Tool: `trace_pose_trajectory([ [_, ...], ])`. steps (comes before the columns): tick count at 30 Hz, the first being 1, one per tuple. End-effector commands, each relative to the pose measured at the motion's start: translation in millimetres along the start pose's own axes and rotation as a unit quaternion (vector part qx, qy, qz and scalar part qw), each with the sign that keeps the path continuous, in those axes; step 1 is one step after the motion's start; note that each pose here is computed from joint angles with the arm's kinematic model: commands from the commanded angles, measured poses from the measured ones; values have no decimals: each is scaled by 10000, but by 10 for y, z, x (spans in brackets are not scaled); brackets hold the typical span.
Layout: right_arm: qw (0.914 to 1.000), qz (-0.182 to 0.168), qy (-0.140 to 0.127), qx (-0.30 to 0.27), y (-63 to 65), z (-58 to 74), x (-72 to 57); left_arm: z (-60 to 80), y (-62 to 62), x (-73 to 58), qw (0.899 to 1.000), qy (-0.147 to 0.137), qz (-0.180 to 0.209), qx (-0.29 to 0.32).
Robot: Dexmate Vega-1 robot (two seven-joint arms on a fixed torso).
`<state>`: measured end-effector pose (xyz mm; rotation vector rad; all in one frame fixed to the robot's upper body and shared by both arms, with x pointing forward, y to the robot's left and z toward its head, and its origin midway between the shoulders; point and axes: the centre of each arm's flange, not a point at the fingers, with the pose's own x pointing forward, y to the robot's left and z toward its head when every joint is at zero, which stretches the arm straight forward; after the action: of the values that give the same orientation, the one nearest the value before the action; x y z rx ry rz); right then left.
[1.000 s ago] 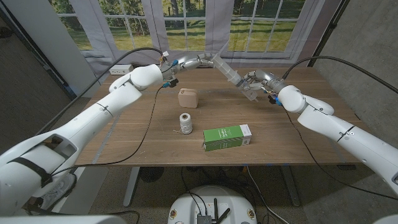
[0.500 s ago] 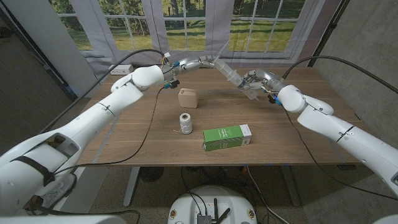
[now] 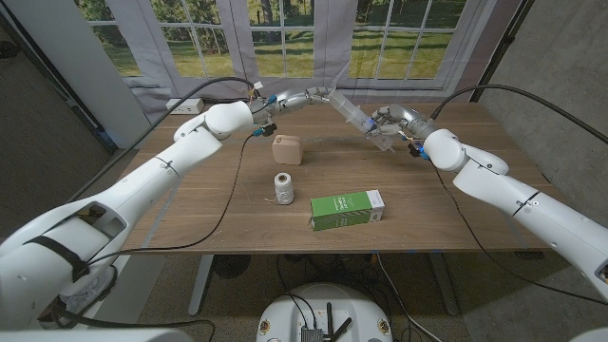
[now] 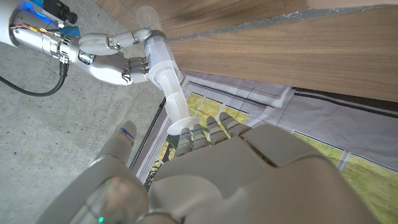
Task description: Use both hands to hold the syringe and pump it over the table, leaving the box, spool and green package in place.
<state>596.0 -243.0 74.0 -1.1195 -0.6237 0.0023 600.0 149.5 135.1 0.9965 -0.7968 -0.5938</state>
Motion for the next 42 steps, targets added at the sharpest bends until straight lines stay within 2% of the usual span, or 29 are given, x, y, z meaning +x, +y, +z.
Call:
trace_pose_trajectory([
  [1, 10000, -7, -20, 11, 5, 5, 13, -11, -41, 47, 10000, -23, -52, -77],
  [42, 10000, -72, -35, 37, -4, 40, -13, -36, -253, 125, 9995, -55, -223, -199],
])
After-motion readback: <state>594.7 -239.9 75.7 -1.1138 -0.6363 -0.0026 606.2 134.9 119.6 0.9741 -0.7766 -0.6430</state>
